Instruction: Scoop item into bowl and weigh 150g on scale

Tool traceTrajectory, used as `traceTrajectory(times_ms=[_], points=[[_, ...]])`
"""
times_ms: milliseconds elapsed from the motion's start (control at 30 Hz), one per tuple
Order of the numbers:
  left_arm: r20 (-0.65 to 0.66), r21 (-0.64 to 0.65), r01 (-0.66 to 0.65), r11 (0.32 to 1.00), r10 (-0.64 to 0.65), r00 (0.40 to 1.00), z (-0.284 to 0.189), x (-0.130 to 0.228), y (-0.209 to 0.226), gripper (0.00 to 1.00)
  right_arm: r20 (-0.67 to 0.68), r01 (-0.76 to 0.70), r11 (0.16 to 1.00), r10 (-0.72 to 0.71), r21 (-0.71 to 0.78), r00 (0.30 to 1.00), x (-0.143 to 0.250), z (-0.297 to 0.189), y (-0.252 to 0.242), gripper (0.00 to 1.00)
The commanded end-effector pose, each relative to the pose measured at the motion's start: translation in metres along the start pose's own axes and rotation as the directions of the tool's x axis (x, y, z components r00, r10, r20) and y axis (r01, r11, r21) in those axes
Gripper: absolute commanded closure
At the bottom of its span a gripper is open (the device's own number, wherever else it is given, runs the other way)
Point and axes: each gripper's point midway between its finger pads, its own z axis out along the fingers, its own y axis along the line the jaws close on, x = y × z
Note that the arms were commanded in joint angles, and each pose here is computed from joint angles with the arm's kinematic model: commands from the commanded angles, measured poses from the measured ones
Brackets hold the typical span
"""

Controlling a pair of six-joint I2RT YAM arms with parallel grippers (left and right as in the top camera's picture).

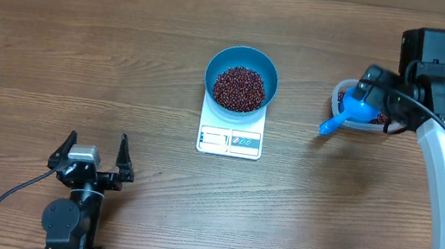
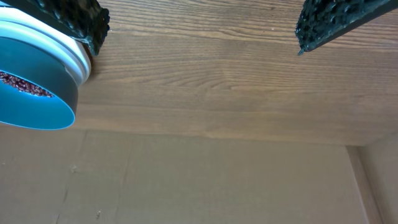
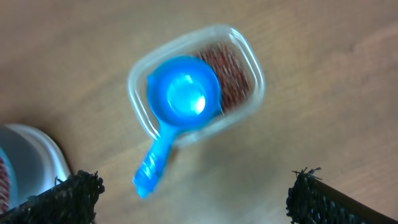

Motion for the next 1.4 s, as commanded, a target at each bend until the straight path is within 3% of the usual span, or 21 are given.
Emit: traceTrajectory(times_ms=[0, 200, 500, 967, 1200, 1367], points=[[0.004, 0.003, 0.003, 1.000, -0.003, 1.000, 0.000, 0.000, 0.000, 0.01, 0.126, -0.017, 0.998, 0.025, -0.062, 0.992, -0.024, -0.024, 0.005, 0.00], [0.004, 0.003, 0.003, 1.000, -0.003, 1.000, 0.000, 0.000, 0.000, 0.00, 0.283, -0.035, 0.989, 0.075, -0.143, 0.956, -0.043, -0.024, 0.014, 0.00], [0.004, 0.003, 0.003, 1.000, -0.003, 1.000, 0.000, 0.000, 0.000, 0.00, 0.481, -0.022, 0.958, 0.163, -0.285, 0.861, -0.034, -0.022, 0.016, 0.00], [0.004, 0.003, 0.003, 1.000, -0.003, 1.000, 0.000, 0.000, 0.000, 0.00, 0.701, 0.089, 0.878, 0.311, -0.471, 0.642, 0.019, -0.029, 0.003, 0.00], [0.004, 0.003, 0.003, 1.000, -0.003, 1.000, 0.000, 0.000, 0.000, 0.01, 0.809, 0.308, 0.867, 0.165, -0.391, 0.564, 0.054, -0.043, 0.005, 0.00], [0.004, 0.003, 0.003, 1.000, -0.003, 1.000, 0.000, 0.000, 0.000, 0.00, 0.834, 0.335, 0.867, 0.148, -0.368, 0.531, 0.070, -0.047, -0.002, 0.00]])
